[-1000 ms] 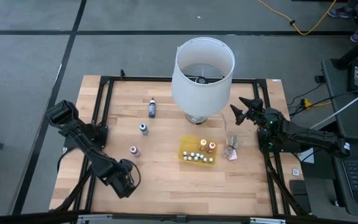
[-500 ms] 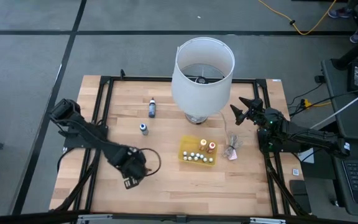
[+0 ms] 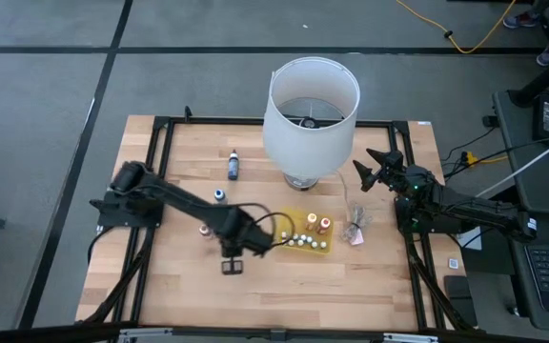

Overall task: Pick & Place food coloring
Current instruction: Put the green food coloring bottle into the yellow bin

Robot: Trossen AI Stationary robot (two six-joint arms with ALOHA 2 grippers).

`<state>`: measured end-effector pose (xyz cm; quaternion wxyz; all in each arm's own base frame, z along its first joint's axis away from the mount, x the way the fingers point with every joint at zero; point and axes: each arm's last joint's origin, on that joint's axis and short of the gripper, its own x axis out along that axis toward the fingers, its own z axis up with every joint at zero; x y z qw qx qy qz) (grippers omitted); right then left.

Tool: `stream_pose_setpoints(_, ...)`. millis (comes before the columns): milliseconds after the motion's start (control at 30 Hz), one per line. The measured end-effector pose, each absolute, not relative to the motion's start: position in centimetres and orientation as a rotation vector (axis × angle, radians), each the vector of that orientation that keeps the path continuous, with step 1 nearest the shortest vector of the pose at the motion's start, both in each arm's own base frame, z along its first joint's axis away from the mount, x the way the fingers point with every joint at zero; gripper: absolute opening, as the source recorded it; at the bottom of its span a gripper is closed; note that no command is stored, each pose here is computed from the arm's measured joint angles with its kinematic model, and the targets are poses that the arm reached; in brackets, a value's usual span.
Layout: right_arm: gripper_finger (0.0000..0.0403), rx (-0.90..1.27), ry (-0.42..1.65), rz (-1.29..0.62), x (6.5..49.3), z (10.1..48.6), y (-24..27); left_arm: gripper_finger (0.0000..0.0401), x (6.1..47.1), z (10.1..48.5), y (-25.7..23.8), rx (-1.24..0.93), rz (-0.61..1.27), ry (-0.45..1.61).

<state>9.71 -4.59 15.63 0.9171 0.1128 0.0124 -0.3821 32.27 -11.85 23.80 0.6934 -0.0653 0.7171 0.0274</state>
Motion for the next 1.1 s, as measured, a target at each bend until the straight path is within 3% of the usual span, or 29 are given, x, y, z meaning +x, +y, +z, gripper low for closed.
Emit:
stream_pose_setpoints(567, 0.0355, 0.232, 0.025, -0.786, 9.7, 15.6, -4.6, 0.0061, 43.6, 24.0, -7.1, -0.058, 0.069, 1.614)
stream_pose_setpoints(1100, 0.0355, 0.232, 0.025, -0.785, 9.7, 15.6, -4.6, 0.0061, 45.4, 24.0, -5.0, -0.041, 0.102, 1.585)
